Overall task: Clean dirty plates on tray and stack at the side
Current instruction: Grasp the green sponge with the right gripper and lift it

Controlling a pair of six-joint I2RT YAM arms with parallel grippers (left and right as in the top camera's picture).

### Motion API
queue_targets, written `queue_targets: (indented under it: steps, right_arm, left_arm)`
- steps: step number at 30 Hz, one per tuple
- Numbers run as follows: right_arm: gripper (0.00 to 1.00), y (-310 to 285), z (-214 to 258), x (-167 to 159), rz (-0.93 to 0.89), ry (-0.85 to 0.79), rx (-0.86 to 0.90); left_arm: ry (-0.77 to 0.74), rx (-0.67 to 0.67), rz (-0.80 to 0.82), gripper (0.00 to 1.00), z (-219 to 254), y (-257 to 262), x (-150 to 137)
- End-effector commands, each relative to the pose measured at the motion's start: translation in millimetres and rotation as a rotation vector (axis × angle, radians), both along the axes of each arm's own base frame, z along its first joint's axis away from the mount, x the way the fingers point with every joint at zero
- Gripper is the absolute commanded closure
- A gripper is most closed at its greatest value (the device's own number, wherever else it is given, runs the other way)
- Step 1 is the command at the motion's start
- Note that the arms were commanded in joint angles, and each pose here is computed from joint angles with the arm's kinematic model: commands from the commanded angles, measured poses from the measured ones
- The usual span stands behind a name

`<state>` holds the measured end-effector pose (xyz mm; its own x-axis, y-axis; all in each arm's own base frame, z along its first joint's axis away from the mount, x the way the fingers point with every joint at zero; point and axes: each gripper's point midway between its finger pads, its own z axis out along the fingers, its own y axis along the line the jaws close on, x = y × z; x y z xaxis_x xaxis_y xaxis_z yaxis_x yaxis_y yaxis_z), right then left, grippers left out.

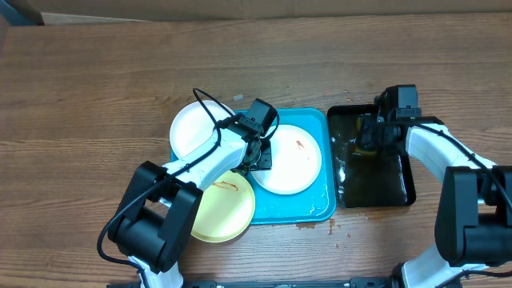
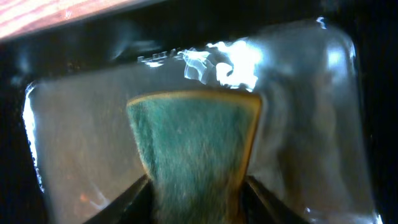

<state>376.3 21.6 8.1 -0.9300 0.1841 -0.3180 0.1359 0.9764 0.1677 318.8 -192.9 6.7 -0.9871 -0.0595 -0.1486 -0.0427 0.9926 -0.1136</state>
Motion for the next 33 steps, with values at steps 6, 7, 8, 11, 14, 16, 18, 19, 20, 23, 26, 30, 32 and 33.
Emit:
queue_targets:
  steps: [6, 7, 8, 11, 14, 16, 18, 19, 20, 23, 26, 30, 32, 33]
  right_arm:
    - [0.96, 11.1, 17.1, 2.8, 0.020, -0.025, 0.067]
    - [0.96, 12.1, 20.2, 3.5, 0.021, -0.026, 0.074]
    - [0.96, 11.3, 26.8, 3.9, 0.019, -0.023, 0.069]
    - [0.96, -2.3, 49.2, 3.9, -0.008, -0.011, -0.017]
    - [0.96, -3.4, 72.4, -0.8, -0.006, 0.002, -0.060]
    - [0.96, 1.2, 81.4, -7.1, 0.009, 0.012, -0.074]
    - [0.96, 2.0, 82.8, -15.7, 0.021, 0.034, -0.123]
    - [0.96, 1.4, 82.2, -18.6, 0.026, 0.044, -0.157]
    - [0.96, 1.7, 82.1, -21.2, 0.036, 0.048, -0.222]
    - [0.96, 19.7, 83.5, -21.5, 0.092, 0.031, -0.261]
    - [0.96, 6.7, 91.5, -25.7, 0.074, 0.020, -0.476]
    - [0.96, 14.6, 91.8, -21.6, 0.017, -0.009, -0.437]
    - [0.96, 5.9, 92.5, -26.8, 0.021, 0.013, -0.488]
    - [0.96, -7.9, 96.2, -29.2, -0.054, 0.013, -0.534]
  left_arm:
    - [-0.003, -0.009, -0.008, 0.73, -6.5, -3.7, 5.1]
    - [-0.002, -0.009, -0.008, 0.79, -6.6, -3.7, 4.9]
    - [-0.001, -0.008, -0.008, 0.85, -6.7, -3.5, 4.6]
    - [0.000, -0.007, -0.009, 0.85, -6.7, -3.2, 4.2]
    - [-0.004, -0.008, -0.008, 0.89, -6.5, -3.7, 5.1]
    - [-0.009, -0.012, -0.009, 0.96, -6.2, -4.5, 6.5]
    - [-0.013, -0.014, -0.008, 0.96, -6.0, -4.9, 7.6]
    - [-0.013, -0.014, -0.008, 0.96, -6.0, -4.7, 7.6]
    - [-0.014, -0.014, -0.011, 0.96, -6.0, -4.7, 7.7]
    - [-0.014, -0.014, -0.010, 0.96, -6.0, -4.5, 7.9]
    - [-0.016, -0.016, -0.007, 0.96, -5.8, -4.1, 9.0]
    - [-0.016, -0.016, -0.007, 0.96, -5.8, -3.9, 9.0]
    - [-0.016, -0.016, -0.007, 0.96, -5.8, -3.9, 9.0]
    - [-0.016, -0.016, -0.007, 0.96, -5.8, -3.9, 9.0]
